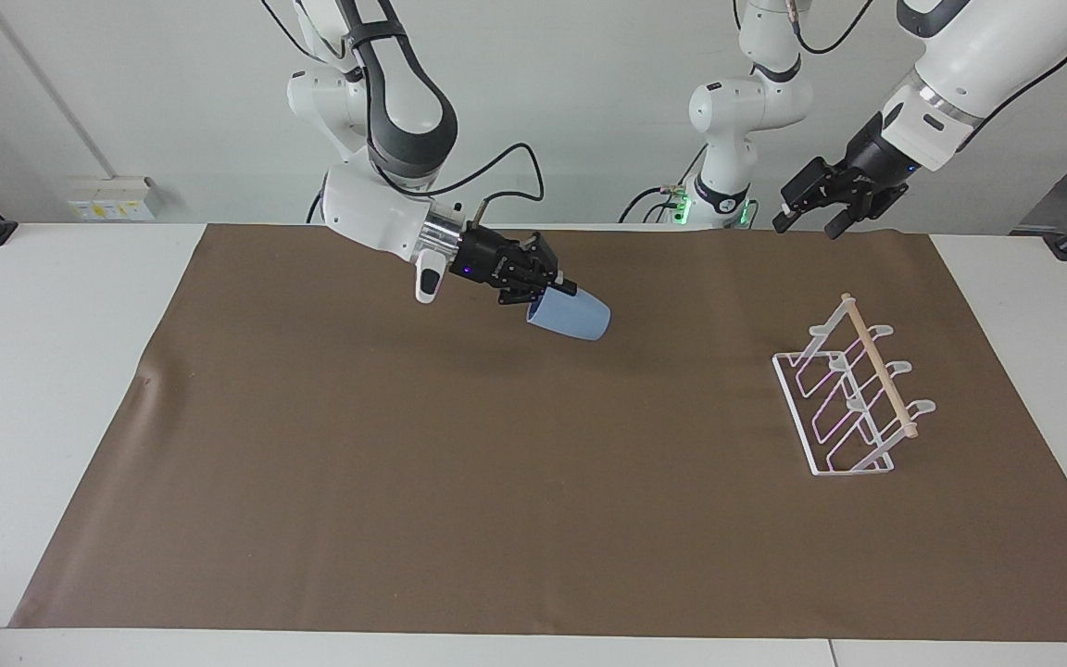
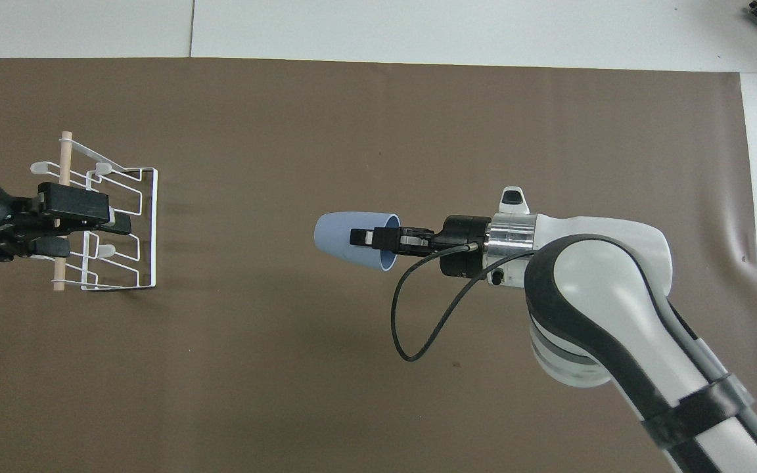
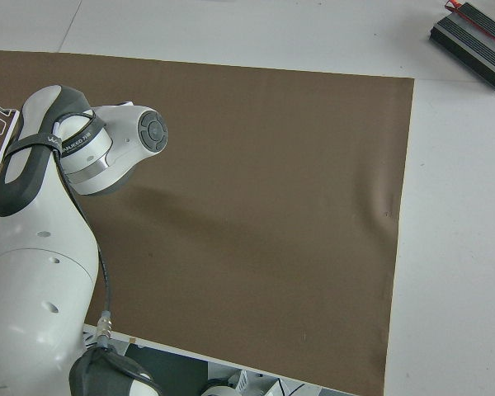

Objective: Hang cup on cup holder
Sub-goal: 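Carry the cup sideways toward the left gripper at the rack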

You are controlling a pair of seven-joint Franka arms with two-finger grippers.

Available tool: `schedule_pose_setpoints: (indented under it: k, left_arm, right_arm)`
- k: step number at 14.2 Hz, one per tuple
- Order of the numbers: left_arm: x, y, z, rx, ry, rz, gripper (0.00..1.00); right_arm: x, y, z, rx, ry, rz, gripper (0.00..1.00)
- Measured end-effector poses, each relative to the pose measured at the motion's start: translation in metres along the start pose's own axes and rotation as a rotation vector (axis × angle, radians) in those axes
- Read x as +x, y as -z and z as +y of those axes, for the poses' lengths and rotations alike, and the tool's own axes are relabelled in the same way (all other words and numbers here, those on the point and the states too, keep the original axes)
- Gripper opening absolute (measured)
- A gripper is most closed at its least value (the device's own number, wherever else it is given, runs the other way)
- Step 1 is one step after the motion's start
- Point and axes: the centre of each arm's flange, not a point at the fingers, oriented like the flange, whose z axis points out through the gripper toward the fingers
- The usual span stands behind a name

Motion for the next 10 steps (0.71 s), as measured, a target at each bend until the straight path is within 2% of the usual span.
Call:
schedule_pose_setpoints:
  k: [3,6,8,10]
  left_arm:
    - [0.004,-0.003,-0.011,-0.117,0.184,-0.047,1.0]
    - [0.006,-0.01,-0.012,-0.232,0.508,-0.096,1.0]
    - [0.006,-0.014,-0.009,-0.303,0.763,-0.118,1.0]
    - [0.004,-0.021,-0.004,-0.34,0.967,-0.128,1.0]
  right_arm:
    - [-0.001,-0.011,-0.037,0.078,0.015,0.009,0.06]
    - [-0.002,-0.017,-0.062,0.145,0.009,0.022,0.06]
    - [-0.005,-0.025,-0.083,0.195,-0.013,0.064,0.06]
    - [-0.017,-0.04,-0.11,0.212,-0.019,0.112,0.06]
